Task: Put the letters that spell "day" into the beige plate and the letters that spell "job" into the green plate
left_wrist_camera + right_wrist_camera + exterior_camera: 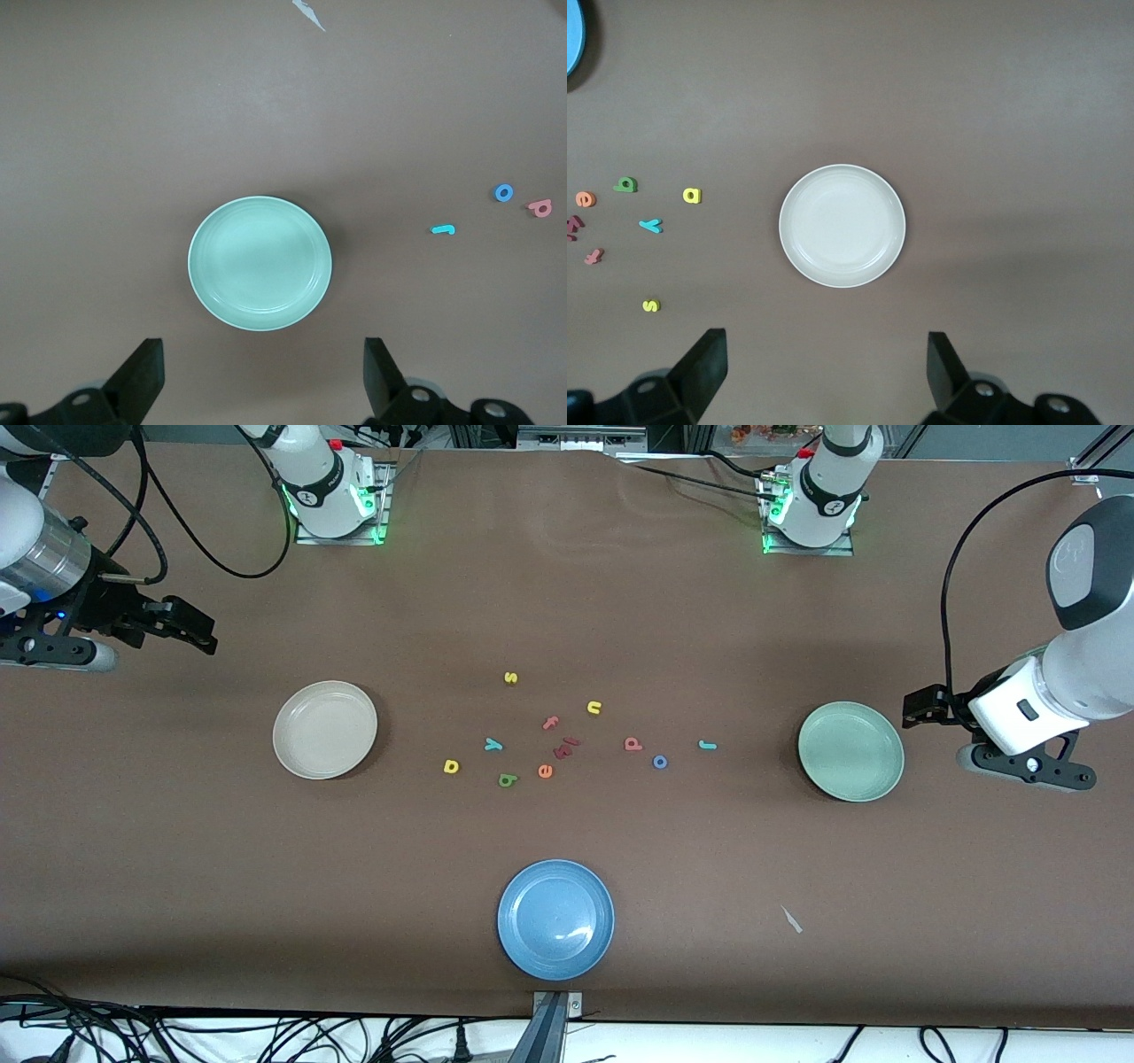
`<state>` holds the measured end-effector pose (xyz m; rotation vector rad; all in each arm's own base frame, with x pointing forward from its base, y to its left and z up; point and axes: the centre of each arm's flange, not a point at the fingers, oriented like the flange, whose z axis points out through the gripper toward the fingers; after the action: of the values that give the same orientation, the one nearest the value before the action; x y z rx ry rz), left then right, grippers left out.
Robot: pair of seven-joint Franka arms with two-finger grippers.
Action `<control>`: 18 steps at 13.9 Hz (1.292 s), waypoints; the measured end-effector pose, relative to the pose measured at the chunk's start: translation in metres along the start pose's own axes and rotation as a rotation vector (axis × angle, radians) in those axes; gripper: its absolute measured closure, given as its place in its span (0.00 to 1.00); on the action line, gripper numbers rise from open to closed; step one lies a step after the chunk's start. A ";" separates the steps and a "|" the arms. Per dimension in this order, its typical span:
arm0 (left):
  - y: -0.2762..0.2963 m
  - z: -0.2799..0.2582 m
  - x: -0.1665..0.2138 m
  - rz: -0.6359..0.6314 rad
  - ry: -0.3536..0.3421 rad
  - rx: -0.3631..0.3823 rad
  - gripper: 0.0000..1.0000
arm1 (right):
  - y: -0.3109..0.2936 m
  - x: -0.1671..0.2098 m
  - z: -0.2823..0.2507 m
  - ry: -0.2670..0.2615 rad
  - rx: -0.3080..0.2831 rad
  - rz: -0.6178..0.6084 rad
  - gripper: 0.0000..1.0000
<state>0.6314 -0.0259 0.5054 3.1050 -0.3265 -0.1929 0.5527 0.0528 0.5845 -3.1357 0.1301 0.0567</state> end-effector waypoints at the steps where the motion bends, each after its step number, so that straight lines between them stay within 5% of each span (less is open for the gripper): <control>1: 0.000 0.000 0.000 0.000 0.000 0.000 0.01 | 0.000 0.000 0.000 0.000 0.000 0.000 0.00; 18: 0.001 -0.004 0.001 0.002 0.009 0.002 0.01 | -0.009 0.006 0.007 -0.002 0.000 -0.014 0.00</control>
<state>0.6322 -0.0274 0.5089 3.1059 -0.3302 -0.1786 0.5595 0.0615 0.5769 -3.1363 0.1083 0.0596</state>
